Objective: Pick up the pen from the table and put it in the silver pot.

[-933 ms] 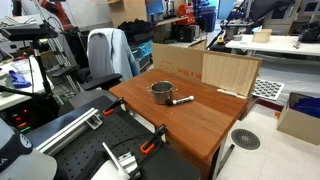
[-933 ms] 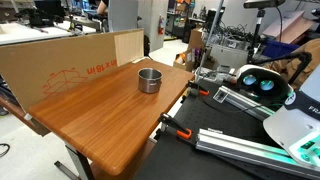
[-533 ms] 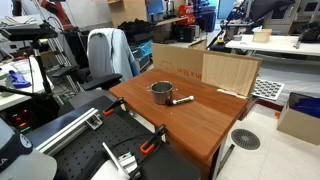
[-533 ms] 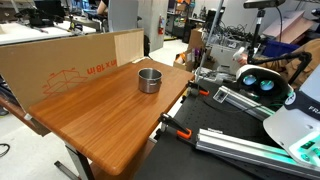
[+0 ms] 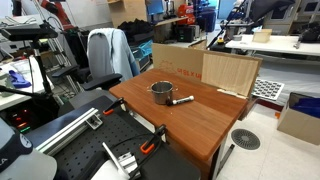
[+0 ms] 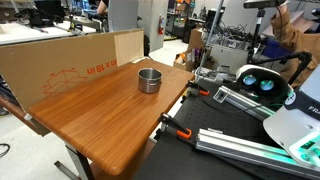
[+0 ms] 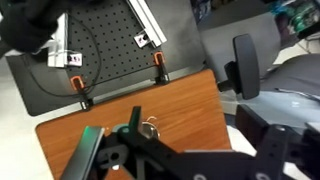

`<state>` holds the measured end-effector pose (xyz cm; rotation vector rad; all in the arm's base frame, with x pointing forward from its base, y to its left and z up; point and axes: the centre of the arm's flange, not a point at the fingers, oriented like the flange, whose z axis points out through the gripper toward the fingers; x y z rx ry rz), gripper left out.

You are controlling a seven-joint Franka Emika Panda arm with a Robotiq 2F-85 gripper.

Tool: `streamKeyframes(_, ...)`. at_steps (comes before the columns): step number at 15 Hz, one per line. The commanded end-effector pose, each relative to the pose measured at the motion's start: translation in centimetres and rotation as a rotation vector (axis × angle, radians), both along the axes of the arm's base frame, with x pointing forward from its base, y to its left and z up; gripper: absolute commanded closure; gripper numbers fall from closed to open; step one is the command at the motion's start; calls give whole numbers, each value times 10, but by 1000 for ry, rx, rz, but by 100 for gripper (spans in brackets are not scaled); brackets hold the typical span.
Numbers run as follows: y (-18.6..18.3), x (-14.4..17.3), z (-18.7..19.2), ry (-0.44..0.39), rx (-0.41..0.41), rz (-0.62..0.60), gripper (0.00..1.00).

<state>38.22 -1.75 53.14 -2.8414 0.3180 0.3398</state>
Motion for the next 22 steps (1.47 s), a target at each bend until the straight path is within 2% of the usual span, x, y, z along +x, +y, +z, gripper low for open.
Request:
streamKeyframes(1, 0, 0, 0, 0, 0, 0, 0)
streamKeyframes(4, 0, 0, 0, 0, 0, 0, 0)
streamKeyframes(5, 0, -1, -5, -38, -52, -26, 0)
streamKeyframes(9, -15, 9, -33, -78, -132, -80, 0)
streamKeyframes(15, -54, 31, -105, -148, -216, -153, 0)
streamKeyframes(22, -88, 72, -199, -257, -282, -278, 0)
